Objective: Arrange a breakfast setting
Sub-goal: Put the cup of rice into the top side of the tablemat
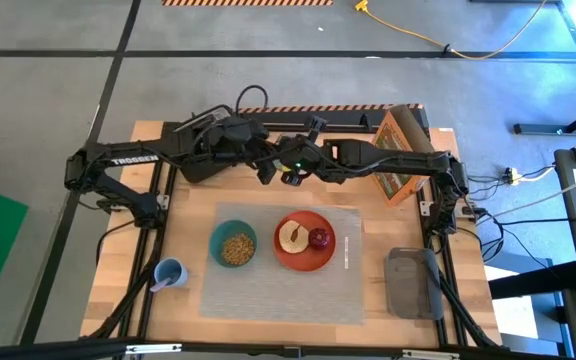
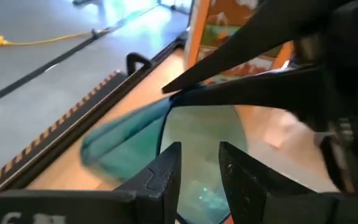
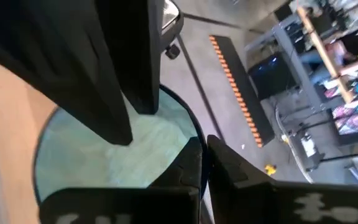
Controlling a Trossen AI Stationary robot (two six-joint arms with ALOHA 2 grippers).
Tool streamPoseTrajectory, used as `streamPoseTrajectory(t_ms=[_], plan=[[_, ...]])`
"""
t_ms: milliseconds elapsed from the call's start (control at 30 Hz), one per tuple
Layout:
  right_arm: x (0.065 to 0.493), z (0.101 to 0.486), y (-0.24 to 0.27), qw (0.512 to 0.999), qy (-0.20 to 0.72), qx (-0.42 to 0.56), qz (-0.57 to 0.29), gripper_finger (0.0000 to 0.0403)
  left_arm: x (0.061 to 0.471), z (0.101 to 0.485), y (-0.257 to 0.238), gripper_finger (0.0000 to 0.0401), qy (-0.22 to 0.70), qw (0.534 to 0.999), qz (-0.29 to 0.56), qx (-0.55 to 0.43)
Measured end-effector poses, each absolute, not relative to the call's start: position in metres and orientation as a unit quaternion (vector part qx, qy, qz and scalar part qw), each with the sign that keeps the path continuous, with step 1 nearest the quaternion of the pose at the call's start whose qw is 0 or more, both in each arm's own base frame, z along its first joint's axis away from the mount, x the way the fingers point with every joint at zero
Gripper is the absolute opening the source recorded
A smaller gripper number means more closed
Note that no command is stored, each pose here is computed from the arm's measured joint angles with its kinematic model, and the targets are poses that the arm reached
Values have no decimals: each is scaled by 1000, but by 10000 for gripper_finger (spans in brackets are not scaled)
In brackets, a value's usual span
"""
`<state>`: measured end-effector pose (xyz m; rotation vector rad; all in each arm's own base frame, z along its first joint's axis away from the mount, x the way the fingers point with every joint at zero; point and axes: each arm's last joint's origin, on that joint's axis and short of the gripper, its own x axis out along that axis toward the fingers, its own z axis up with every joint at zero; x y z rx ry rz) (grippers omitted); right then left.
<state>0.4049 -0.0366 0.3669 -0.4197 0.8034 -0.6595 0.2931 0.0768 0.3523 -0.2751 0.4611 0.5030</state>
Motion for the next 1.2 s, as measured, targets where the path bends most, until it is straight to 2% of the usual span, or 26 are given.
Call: streamPoseTrajectory(t_ms=[167,567,967,1200], plan=[[407,369,-30,841,375,-228,-318,1,293,349,80,104,232,922,285,-122],[408,372,-25,837,364,-246,-326,1,294,353,73,105,215,918,320,-95],[408,372,-31,835,368,-244,-328,1,297,357,62,160,196,916,344,-61],[408,372,-31,824,380,-273,-319,1,293,353,73,168,222,909,349,-48]])
